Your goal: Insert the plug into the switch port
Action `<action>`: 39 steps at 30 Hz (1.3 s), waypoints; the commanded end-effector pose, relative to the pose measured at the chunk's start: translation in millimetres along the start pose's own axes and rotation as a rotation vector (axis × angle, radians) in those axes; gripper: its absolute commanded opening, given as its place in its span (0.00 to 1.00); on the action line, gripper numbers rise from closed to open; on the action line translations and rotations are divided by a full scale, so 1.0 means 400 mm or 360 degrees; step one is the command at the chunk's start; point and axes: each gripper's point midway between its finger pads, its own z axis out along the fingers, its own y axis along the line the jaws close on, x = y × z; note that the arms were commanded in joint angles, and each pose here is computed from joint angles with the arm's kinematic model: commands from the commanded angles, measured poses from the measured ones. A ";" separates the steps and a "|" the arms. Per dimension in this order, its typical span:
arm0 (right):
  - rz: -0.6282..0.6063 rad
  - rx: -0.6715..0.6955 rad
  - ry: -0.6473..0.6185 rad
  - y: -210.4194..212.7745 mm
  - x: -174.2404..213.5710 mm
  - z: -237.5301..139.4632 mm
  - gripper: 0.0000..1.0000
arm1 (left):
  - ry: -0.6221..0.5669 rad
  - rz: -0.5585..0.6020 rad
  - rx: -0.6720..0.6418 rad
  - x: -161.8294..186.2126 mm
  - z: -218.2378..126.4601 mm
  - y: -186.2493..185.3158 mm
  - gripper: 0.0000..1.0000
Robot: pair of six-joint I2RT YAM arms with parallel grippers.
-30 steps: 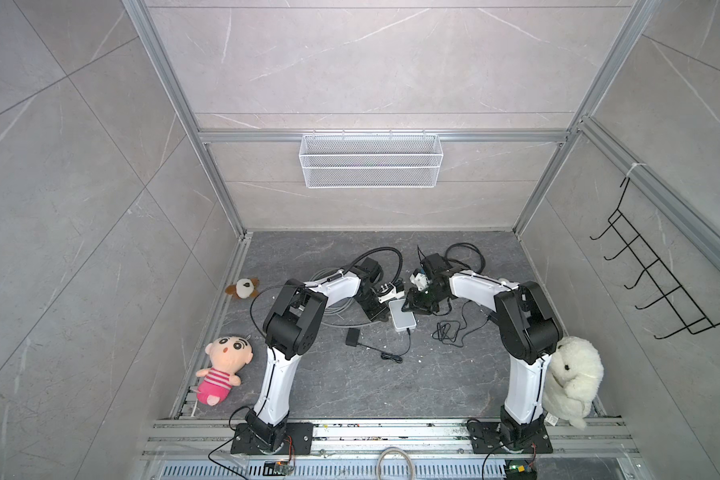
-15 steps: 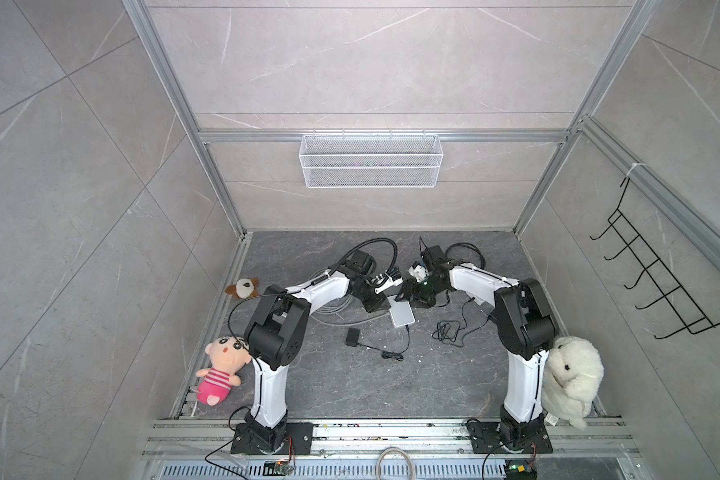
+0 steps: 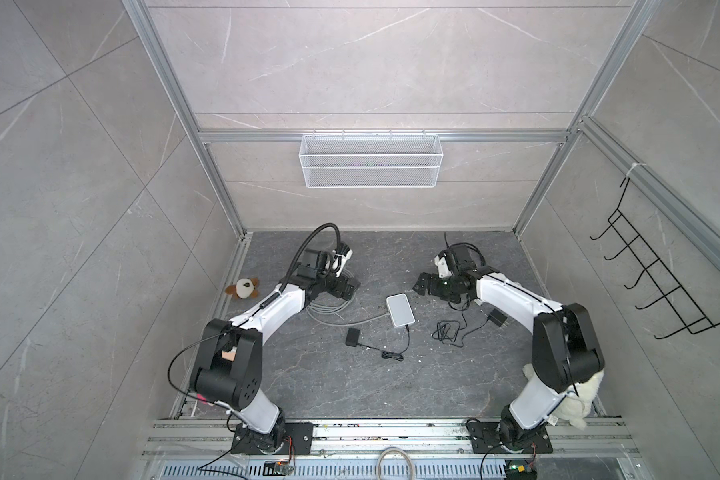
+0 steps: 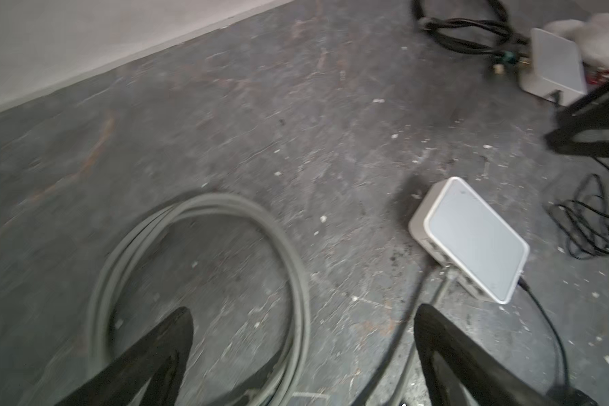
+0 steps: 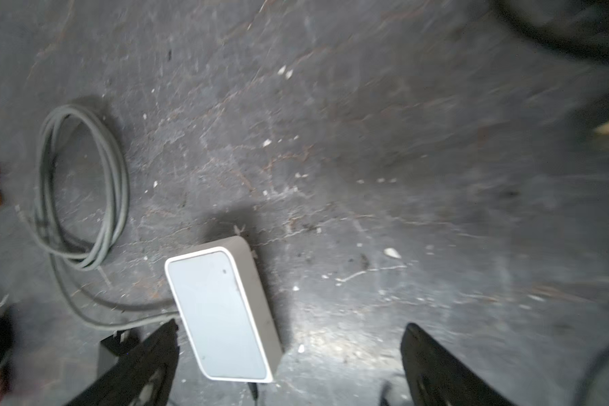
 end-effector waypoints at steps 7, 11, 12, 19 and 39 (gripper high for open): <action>-0.0204 0.0830 -0.0740 -0.247 -0.047 -0.191 0.99 | -0.0238 -0.0590 -0.0751 0.144 -0.192 0.368 1.00; -0.0237 0.1108 -0.0619 -0.322 -0.003 -0.183 0.99 | -0.0267 -0.0639 -0.0823 0.236 -0.194 0.410 1.00; -0.0227 0.1135 -0.0622 -0.330 0.003 -0.180 0.99 | -0.0283 -0.0634 -0.0831 0.246 -0.190 0.415 1.00; -0.0217 0.0948 -0.0923 -0.321 0.018 -0.149 0.99 | -0.0423 -0.0537 -0.0832 0.267 -0.154 0.425 1.00; -0.0148 0.0692 -0.0925 -0.300 -0.139 -0.245 0.99 | -0.0517 -0.0539 -0.0883 0.300 -0.156 0.430 1.00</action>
